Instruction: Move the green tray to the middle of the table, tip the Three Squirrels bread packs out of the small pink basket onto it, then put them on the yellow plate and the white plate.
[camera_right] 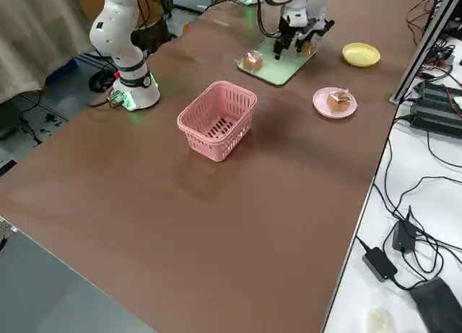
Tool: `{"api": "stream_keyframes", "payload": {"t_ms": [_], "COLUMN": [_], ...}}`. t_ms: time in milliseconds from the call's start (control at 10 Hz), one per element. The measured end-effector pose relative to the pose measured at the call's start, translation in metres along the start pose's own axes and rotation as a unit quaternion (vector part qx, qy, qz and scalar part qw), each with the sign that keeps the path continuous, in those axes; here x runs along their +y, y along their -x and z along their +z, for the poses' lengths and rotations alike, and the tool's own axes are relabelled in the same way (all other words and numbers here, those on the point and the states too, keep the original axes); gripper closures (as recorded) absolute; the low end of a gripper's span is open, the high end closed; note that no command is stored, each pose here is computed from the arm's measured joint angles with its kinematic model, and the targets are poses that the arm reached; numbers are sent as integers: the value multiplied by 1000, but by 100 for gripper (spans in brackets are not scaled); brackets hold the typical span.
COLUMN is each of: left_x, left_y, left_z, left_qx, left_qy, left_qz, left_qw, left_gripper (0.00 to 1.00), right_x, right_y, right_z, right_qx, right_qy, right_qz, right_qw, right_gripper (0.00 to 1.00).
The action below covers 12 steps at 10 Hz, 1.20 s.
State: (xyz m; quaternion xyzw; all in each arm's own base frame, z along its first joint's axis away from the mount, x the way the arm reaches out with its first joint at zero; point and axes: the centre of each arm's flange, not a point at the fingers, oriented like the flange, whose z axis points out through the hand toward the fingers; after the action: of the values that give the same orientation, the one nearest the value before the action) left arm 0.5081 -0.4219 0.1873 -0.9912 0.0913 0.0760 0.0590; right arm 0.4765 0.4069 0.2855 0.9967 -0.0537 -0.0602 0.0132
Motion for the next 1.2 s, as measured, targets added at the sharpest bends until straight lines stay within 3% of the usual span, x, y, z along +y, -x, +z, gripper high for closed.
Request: {"api": "stream_keyframes", "payload": {"t_ms": [200, 500, 700, 800, 1000, 1200], "left_x": [-1, 0, 0, 1, 5, 4], "left_y": [-2, -5, -5, -5, -5, -6], "left_z": [9, 15, 15, 14, 7, 4], "left_qx": [2, 6, 7, 8, 13, 15], "left_qy": [3, 7, 8, 9, 12, 12], "left_qz": [-2, -4, -7, -11, -19, -23], "left_qw": [1000, 1000, 1000, 1000, 1000, 1000], "left_gripper": [3, 4, 7, 14, 39, 41], "right_x": [-5, -10, -6, -6, -9, -12], "right_y": [28, 71, 86, 91, 99, 101], "right_z": [28, 72, 86, 89, 91, 91], "right_qx": [-12, -1, -10, -13, -16, -11], "right_qy": [6, -29, -23, -20, -20, -31], "right_qz": [10, -16, -14, -5, 3, 3], "right_qw": [1000, 999, 1000, 1000, 1000, 999], "right_gripper": [1, 1, 1, 1, 1, 1]}}
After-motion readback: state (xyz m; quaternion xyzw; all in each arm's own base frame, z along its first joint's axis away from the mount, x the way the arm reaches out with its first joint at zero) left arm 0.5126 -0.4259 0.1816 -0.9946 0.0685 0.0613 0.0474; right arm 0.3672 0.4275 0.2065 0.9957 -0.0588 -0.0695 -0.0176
